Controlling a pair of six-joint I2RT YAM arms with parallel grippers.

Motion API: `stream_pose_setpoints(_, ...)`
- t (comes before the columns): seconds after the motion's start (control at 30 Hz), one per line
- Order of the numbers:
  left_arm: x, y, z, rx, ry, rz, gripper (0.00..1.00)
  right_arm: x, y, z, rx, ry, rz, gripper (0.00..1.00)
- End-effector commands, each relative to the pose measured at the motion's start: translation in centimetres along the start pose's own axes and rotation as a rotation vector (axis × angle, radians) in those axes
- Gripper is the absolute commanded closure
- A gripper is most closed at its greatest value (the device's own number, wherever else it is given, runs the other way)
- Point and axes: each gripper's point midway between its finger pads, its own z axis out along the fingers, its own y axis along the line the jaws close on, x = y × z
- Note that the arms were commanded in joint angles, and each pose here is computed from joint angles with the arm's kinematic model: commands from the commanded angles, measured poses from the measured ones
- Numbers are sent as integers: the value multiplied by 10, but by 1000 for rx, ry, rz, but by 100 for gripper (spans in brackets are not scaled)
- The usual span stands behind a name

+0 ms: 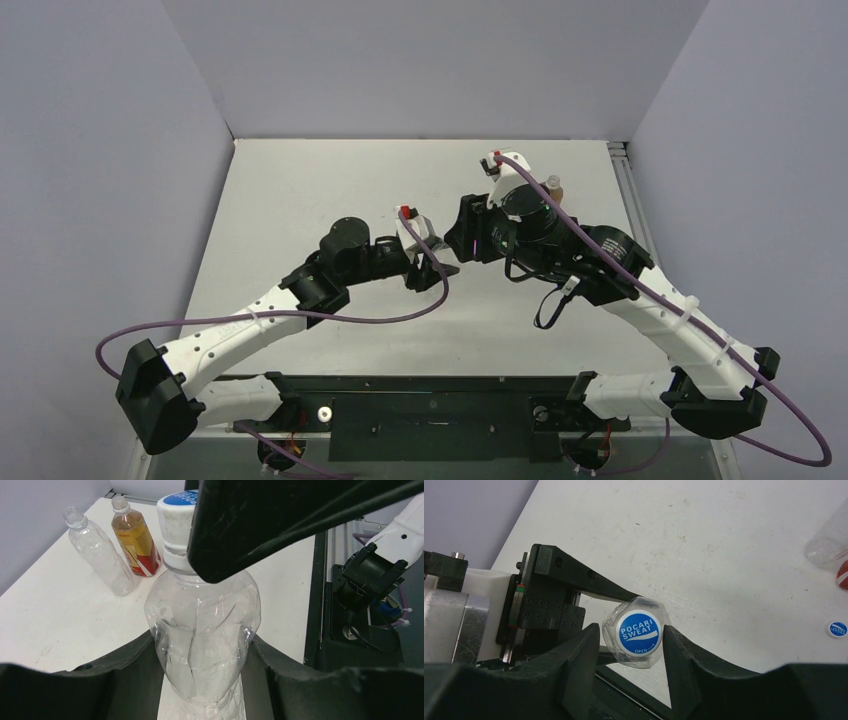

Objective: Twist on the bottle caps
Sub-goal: Place the plastic bottle at the center of the board.

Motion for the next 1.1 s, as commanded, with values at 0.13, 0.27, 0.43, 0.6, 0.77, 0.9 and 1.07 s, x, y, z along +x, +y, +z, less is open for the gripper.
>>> stream_pose_setpoints(0.13, -26, -2, -6, 6, -87, 42, 100, 6, -8, 5, 49, 13, -18, 51)
stream_pose_setpoints(0.27, -26, -2, -6, 8, -86, 41, 100, 6, -10, 7, 67, 12, -19, 51)
stream_pose_setpoints(0.43, -24, -3, -5, 12, -83, 38, 100, 7, -6, 10, 49, 22, -23, 53)
stream_pose_setpoints(0.6, -24, -3, -5, 15, -80, 34, 100, 9, -3, 14, 44, 29, -30, 62)
stream_pose_setpoints(0.77, -22, -3, -4, 11, -71, 12, 83, 10, -9, 15, 71, 27, -27, 84)
stream_pose_setpoints(0.9, -21, 1, -7, -31, -62, -21, 8, 9, -26, 13, 120, 6, 7, 94)
stream_pose_setpoints(1.07, -21, 9, -19, -113, -40, -84, 3, 8, -54, 4, 207, -26, 49, 97)
